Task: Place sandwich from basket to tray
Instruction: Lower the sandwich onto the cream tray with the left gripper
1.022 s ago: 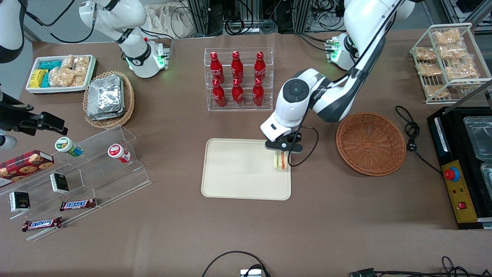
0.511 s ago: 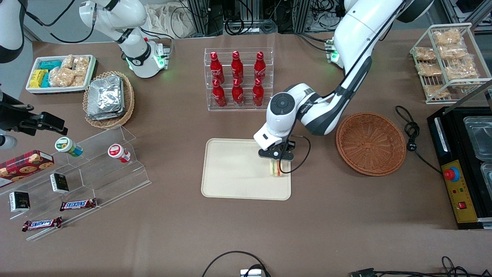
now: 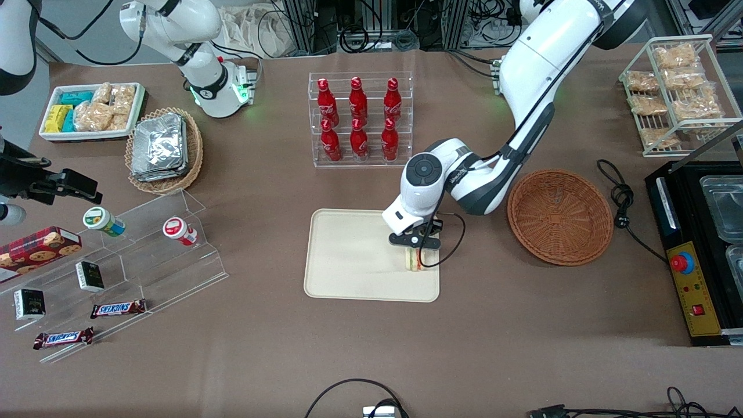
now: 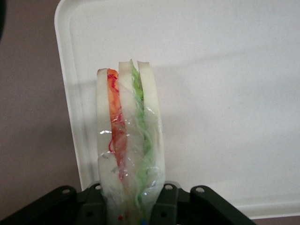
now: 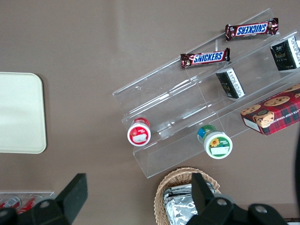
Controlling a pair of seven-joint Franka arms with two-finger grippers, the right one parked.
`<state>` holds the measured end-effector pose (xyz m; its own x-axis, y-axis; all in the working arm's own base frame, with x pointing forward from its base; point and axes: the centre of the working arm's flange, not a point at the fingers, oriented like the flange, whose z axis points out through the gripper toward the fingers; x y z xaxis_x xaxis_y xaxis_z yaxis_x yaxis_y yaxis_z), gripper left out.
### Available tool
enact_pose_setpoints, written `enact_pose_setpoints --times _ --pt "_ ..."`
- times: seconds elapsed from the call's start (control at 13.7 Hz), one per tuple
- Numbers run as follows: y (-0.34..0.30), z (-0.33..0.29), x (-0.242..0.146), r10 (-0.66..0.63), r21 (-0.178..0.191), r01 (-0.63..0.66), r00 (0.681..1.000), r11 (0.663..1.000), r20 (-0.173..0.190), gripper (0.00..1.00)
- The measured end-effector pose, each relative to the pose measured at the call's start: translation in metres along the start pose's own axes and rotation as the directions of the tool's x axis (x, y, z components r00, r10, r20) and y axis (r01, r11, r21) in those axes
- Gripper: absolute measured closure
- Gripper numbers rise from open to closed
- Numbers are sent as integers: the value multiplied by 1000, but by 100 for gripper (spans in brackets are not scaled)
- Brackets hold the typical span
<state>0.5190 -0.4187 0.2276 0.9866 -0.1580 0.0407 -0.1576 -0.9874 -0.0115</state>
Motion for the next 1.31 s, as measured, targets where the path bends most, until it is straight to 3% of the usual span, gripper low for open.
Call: enact_pose_setpoints --times 0.58,0.73,1.1,1.31 --pt "8 16 0 11 -3 -11 1000 1000 11 67" --pt "9 17 0 12 -3 -12 1000 1000 10 52" --pt "8 16 6 -12 -8 12 1000 1000 4 4" --pt "6 2 20 -73 -16 73 997 997 -20 0"
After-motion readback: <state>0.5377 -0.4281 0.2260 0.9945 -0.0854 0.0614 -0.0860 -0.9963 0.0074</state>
